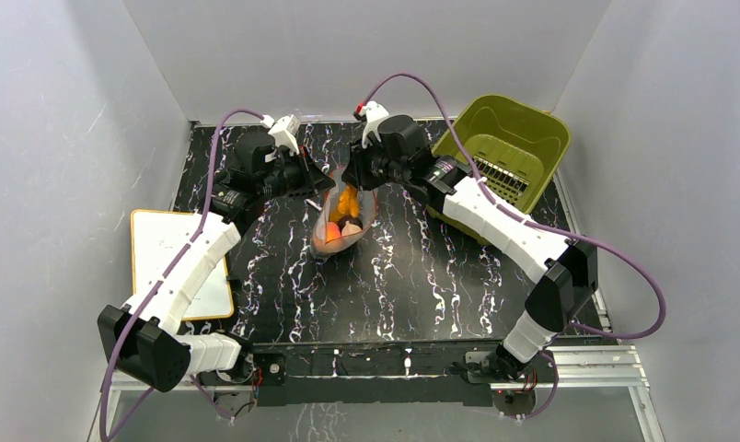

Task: Place the food in the zip-top bag and seal the zipper
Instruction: Place the fake vegetable in the zipper food storage bag.

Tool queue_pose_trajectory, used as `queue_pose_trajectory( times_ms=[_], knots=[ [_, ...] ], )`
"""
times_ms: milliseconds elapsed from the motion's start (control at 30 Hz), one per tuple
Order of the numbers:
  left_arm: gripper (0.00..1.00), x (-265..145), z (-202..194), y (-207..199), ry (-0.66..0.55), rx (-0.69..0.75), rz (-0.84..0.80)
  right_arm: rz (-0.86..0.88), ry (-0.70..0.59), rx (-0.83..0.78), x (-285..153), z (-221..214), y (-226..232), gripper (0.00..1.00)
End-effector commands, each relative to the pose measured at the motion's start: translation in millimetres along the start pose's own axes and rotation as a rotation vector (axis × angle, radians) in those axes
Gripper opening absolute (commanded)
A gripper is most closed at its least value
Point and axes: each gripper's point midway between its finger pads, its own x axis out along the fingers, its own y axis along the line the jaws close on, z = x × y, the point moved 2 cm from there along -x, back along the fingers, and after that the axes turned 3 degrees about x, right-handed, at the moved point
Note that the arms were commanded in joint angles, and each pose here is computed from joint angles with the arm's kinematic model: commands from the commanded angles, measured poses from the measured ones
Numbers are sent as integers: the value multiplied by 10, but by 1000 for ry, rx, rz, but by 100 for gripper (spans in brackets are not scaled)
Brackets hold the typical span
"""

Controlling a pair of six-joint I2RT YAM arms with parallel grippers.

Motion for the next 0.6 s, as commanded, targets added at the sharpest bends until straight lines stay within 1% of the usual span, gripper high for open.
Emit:
queue_pose_trajectory(
  times_ms=[0, 67, 133, 233, 300, 433, 567],
  knots=[
    [0, -148, 79, -137, -47, 14, -47, 3, -108, -27, -61, 270, 38, 21],
    [0, -158, 75, -136, -49, 11, -45, -4, -112, -27, -84, 292, 39, 34],
    [0, -165, 73, -143, -48, 9, -48, -13, -110, -33, -128, 352, 50, 45],
    [0, -170, 73, -152, -40, 8, -49, -32, -80, -74, -202, 423, 51, 56],
    [0, -175, 69, -152, -40, 10, -49, -46, -69, -111, -286, 482, 47, 61],
    [0, -178, 50, -138, -39, 9, -45, -110, -62, -183, -508, 534, -33, 65],
    [0, -182, 43, -136, -38, 10, -44, -222, -59, -185, -708, 522, -203, 67]
  ],
)
